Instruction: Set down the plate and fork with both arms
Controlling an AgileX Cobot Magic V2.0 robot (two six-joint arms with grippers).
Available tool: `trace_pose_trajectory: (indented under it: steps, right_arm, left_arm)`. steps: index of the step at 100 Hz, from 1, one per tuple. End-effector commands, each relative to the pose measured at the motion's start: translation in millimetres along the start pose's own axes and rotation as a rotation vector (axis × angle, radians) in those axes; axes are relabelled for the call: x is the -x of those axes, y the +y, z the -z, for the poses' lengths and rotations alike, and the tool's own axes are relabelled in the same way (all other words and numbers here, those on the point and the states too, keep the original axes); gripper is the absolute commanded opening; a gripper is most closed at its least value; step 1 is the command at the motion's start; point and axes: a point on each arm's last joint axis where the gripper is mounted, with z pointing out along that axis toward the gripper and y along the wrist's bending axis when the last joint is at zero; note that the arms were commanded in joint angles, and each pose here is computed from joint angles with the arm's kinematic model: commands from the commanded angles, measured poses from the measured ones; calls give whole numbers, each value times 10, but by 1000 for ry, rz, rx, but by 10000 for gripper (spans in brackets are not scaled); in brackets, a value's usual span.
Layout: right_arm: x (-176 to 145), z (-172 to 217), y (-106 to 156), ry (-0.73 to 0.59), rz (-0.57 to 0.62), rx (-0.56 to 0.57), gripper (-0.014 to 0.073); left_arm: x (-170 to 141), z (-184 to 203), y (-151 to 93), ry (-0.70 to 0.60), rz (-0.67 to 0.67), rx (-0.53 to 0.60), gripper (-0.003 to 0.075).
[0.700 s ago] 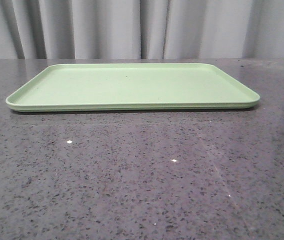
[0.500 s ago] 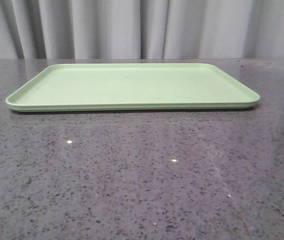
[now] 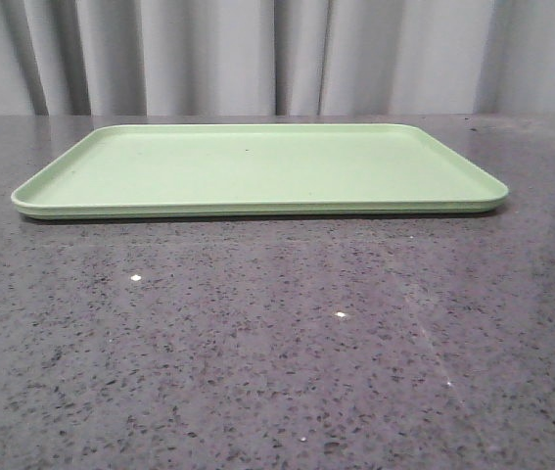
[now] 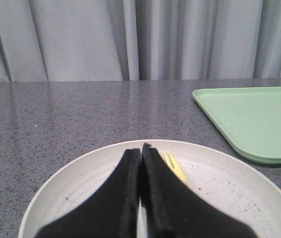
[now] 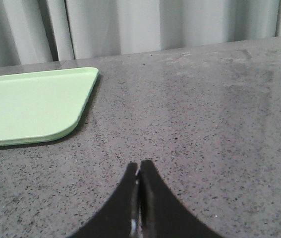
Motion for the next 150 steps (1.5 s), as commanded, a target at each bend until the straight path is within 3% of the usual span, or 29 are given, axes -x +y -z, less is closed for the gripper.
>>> trace_pose_trajectory:
  steps: [1,30,56,94,124,135,144,150]
  right_arm:
    - [101,27,21,-106,14,19,-66]
    - [260,61,54,-175,14,34,-66]
    - [717,151,130,-169,12,21,-66]
    - [1550,3,265,49,5,-45,-66]
    - [1702,-379,284,313,0,-109,-66]
    - [1665,-461,282,354,-7,-113,-66]
    - [1660,-472,289,359,-19,-107,-51]
    - [1663,-471,291,355,-20,-106,6]
  left_arm:
    - [69,27,10,-122,17,9,-20]
    - [429,114,-27,-170,47,-15,-21]
    - [937,226,-86,-145,42,-44,-21]
    - [1622,25,-162,26,45,-71,-21]
    - [1703,-448,-163,168,53,-61,-14]
    - [1665,-531,-161,204,56,-59,81]
    - [1650,-563,-160,218,56,-58,240]
    - [1647,-569,-159,220,56,-58,356]
